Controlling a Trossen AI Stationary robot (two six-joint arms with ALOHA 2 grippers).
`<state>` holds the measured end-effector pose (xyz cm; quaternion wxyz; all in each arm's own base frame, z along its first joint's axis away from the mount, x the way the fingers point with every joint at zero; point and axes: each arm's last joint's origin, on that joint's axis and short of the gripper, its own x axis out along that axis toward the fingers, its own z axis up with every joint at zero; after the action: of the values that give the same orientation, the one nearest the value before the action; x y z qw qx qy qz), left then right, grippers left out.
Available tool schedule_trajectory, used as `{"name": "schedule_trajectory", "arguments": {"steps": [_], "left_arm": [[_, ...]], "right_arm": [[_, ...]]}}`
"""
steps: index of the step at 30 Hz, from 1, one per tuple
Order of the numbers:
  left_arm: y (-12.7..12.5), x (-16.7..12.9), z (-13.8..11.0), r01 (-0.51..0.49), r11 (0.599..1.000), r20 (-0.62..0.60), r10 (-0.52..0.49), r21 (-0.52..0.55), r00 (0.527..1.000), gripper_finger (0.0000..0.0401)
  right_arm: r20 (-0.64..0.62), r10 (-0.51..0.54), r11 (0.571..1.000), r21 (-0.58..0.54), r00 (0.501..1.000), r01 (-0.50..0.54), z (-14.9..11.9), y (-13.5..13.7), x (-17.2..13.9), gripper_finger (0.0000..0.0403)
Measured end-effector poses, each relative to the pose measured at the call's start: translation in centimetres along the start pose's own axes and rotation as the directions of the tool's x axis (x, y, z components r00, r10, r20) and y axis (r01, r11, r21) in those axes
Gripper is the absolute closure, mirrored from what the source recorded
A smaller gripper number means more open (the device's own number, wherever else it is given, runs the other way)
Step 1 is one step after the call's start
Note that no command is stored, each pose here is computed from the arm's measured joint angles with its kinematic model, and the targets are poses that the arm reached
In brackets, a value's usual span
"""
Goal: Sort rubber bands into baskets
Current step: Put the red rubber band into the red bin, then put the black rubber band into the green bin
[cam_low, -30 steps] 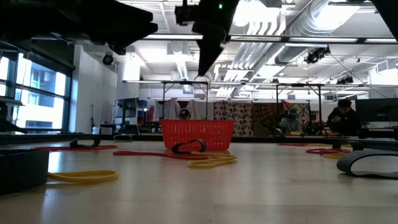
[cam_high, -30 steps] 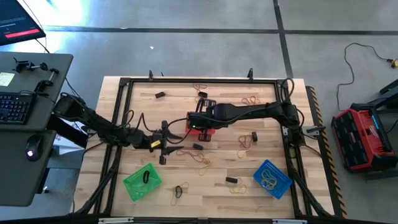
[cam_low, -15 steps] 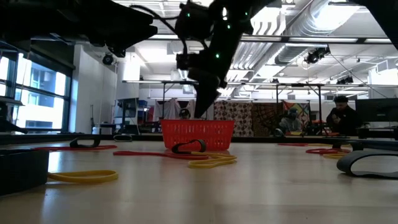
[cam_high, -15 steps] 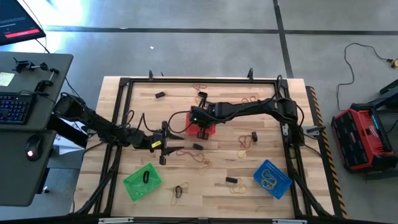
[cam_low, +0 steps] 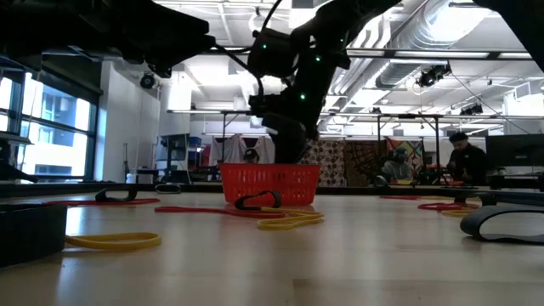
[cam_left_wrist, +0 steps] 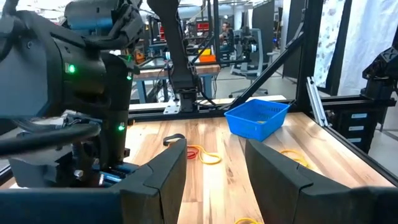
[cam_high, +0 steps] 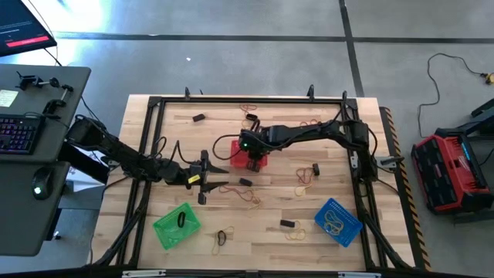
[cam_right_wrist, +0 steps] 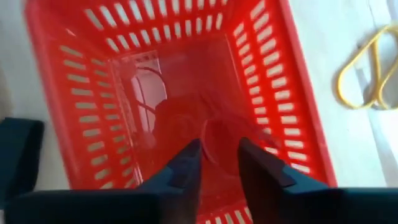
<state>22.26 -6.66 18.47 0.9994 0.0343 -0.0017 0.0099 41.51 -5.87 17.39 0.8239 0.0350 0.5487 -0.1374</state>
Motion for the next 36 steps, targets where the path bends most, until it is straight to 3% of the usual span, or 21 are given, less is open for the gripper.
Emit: {"name": "schedule_trajectory", "arguments": {"steps": [4, 7, 10, 14, 19, 28, 36], "left_arm": [[0.0, 0.0, 0.0, -0.002, 1.0, 0.0, 0.002, 0.004, 1.0, 0.0245], [0.0, 0.0, 0.0, -0.002, 1.0, 0.0, 0.002, 0.006, 1.0, 0.0245], [0.0, 0.0, 0.0, -0.002, 1.0, -0.001, 0.002, 0.018, 1.0, 0.0245], [0.0, 0.0, -0.1, -0.002, 1.0, -0.012, 0.003, 0.024, 1.0, 0.0245], [0.2, 0.1, -0.2, -0.021, 1.0, -0.025, 0.021, 0.02, 0.999, 0.0245], [0.2, 0.1, -0.3, -0.023, 1.0, -0.029, 0.023, 0.001, 0.999, 0.0249], [0.2, 0.1, -0.5, 0.003, 1.0, -0.055, -0.002, 0.003, 0.998, 0.0309]], "right_arm": [[0.028, 0.003, 1.0, -0.018, 1.0, -0.002, 1.0, 0.0, -0.9, 0.0267], [0.025, 0.004, 0.998, -0.069, 1.0, -0.003, 1.4, 0.3, -1.6, 0.0266], [0.033, 0.0, 0.991, -0.134, 0.999, 0.005, 1.3, 0.9, -2.2, 0.0302], [0.053, -0.013, 0.989, -0.144, 0.999, 0.02, 0.6, 1.4, -2.3, 0.0388], [0.171, -0.001, 0.992, -0.122, 0.985, 0.023, 0.2, 1.9, -4.2, 0.0394], [0.408, 0.015, 1.0, -0.011, 0.913, -0.012, -5.4, 2.8, -7.3, 0.0402], [0.567, -0.049, 0.998, 0.051, 0.822, 0.024, -11.9, 4.7, -9.6, 0.0402]]}}
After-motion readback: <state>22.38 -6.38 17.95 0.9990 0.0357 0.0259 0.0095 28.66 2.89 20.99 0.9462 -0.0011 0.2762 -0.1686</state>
